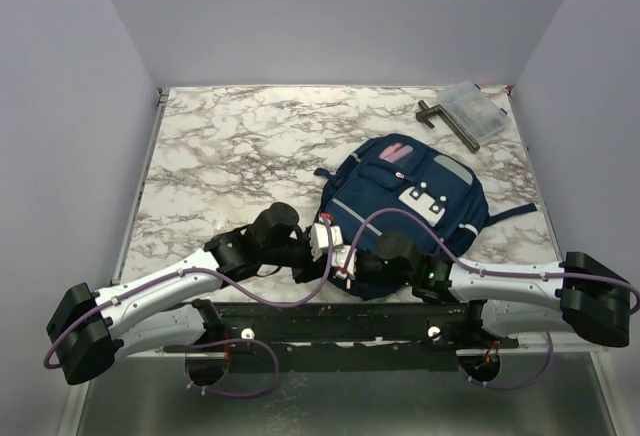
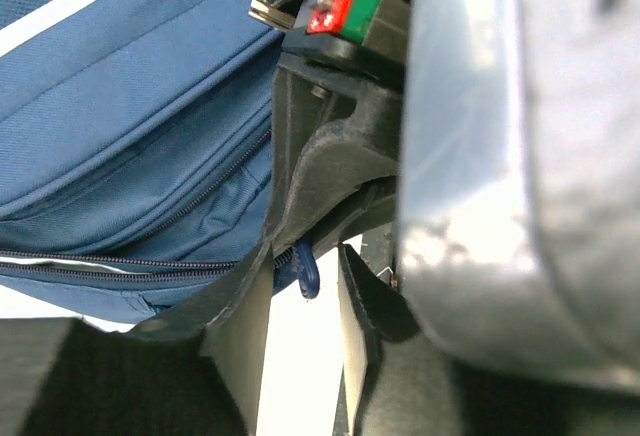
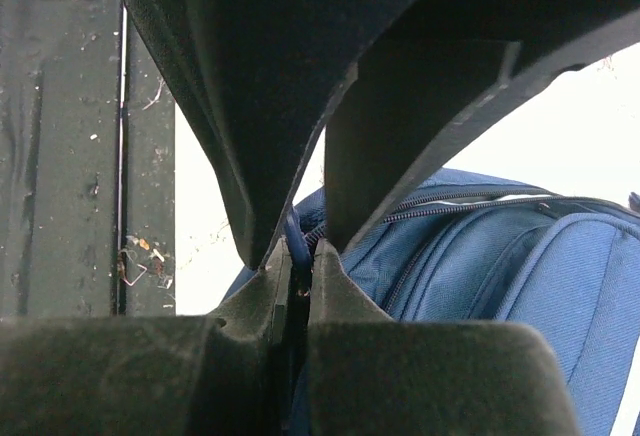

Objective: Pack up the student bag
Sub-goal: Zip the student bag at the center of the board.

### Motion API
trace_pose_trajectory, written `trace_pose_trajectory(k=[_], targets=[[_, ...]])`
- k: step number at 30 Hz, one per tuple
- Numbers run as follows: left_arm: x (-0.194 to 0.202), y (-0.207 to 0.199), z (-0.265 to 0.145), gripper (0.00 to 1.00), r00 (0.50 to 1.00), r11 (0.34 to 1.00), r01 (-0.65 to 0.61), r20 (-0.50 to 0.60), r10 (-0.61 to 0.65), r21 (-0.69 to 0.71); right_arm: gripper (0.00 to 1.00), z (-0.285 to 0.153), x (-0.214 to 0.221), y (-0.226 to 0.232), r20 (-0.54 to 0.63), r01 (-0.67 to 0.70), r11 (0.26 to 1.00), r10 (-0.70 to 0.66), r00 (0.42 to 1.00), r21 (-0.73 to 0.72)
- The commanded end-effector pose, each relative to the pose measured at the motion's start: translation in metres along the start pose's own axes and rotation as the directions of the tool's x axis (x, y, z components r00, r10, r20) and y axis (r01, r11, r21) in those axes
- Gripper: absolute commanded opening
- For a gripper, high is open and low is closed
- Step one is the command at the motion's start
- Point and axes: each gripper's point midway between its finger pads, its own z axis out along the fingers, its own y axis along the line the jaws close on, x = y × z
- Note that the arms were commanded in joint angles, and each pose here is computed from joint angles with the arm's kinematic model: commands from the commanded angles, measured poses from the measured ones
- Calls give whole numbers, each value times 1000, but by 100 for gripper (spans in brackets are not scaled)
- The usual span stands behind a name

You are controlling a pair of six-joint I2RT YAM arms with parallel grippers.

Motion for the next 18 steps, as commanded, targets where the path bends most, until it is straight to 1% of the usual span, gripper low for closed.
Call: trace_pose_trajectory(k=[1,3,5,9,12,14,16,17,18], targets=[[-4,1,-1,38,999,999,-34,-19,34,3,1,-2,-50,-2,179,8,1000,-6,984,-13],[-4,1,-2,39,999,999,-36,-13,36,-4,0,-5,-50,-3,184,3,1000,-3,983,-1],[-5,1,-3,38,999,999,-38,-6,38,-10,1,-7,-49,-2,190,-1,1000,1,982,2],[-5,2,-3,31,999,999,-35,-8,35,-15,1,-8,-50,-1,199,-9,1000,10,980,-5],[-4,1,-3,24,999,999,-38,-10,38,-9,0,-8,-51,-1,208,-18,1000,18,978,-2],[-5,0,-4,24,999,999,-42,-4,42,-6,1,-9,-52,-2,214,-24,1000,21,977,8],[-5,-1,-4,30,999,999,-46,-1,46,-4,1,-10,-53,-4,220,-31,999,25,975,20],[-5,0,-4,35,999,999,-44,-3,44,-6,1,-11,-54,-6,225,-37,999,29,974,29],[-5,0,-4,37,999,999,-43,-5,43,-6,0,-12,-55,-7,229,-39,999,30,973,34]])
